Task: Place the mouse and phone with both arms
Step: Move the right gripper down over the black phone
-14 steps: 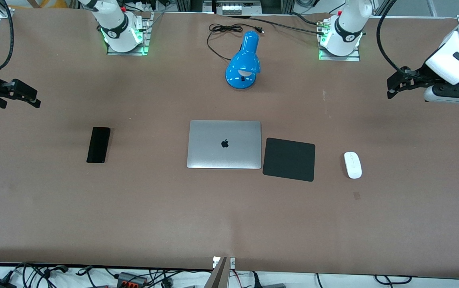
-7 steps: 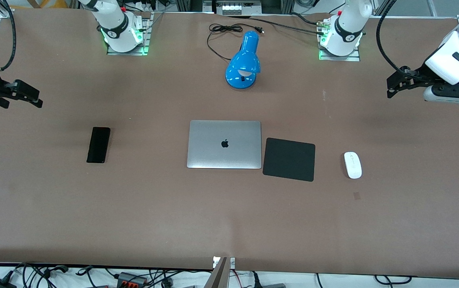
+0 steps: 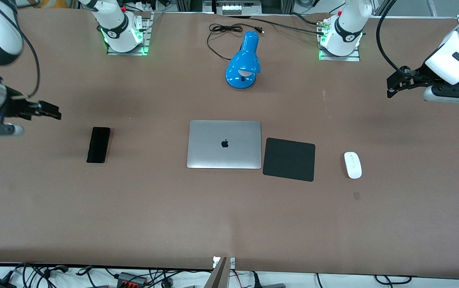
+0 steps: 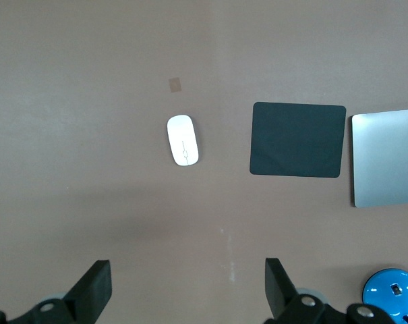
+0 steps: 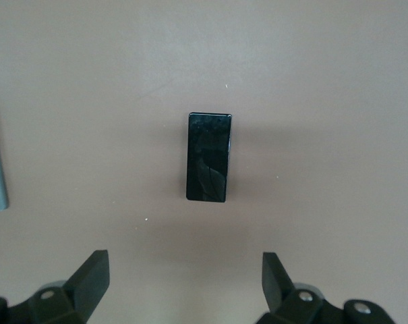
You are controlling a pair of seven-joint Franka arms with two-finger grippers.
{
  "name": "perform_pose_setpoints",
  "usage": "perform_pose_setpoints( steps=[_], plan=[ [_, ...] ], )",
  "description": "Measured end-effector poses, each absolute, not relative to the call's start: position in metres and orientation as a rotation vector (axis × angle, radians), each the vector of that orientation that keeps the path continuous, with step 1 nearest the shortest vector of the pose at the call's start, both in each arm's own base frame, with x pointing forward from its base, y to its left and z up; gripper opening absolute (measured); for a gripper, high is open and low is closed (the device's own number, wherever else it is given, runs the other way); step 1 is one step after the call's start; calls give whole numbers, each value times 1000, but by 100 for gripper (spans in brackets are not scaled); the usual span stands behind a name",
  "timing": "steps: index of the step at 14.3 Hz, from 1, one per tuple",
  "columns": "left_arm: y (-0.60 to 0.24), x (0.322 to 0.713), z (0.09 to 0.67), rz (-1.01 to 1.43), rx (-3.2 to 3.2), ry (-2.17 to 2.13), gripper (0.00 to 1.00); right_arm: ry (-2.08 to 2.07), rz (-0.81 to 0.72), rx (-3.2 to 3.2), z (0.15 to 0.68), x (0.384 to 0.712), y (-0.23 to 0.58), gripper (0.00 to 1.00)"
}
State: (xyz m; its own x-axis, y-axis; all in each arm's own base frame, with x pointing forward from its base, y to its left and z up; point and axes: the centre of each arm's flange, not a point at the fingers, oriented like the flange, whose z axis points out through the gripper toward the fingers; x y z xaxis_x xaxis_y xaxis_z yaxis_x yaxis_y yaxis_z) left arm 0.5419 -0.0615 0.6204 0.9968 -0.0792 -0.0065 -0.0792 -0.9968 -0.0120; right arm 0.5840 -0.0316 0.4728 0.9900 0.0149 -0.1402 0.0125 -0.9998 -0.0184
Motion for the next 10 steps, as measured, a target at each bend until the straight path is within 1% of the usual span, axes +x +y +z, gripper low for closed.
perform_pose_setpoints(
  steps=[2, 10],
  plan=[
    [-61, 542, 620, 10, -3127, 124, 100, 9, 230, -3121, 444, 590, -34, 100],
    [-61, 542, 620, 10, -3127, 124, 100, 41, 216, -3147, 359, 600, -35, 100]
  ],
)
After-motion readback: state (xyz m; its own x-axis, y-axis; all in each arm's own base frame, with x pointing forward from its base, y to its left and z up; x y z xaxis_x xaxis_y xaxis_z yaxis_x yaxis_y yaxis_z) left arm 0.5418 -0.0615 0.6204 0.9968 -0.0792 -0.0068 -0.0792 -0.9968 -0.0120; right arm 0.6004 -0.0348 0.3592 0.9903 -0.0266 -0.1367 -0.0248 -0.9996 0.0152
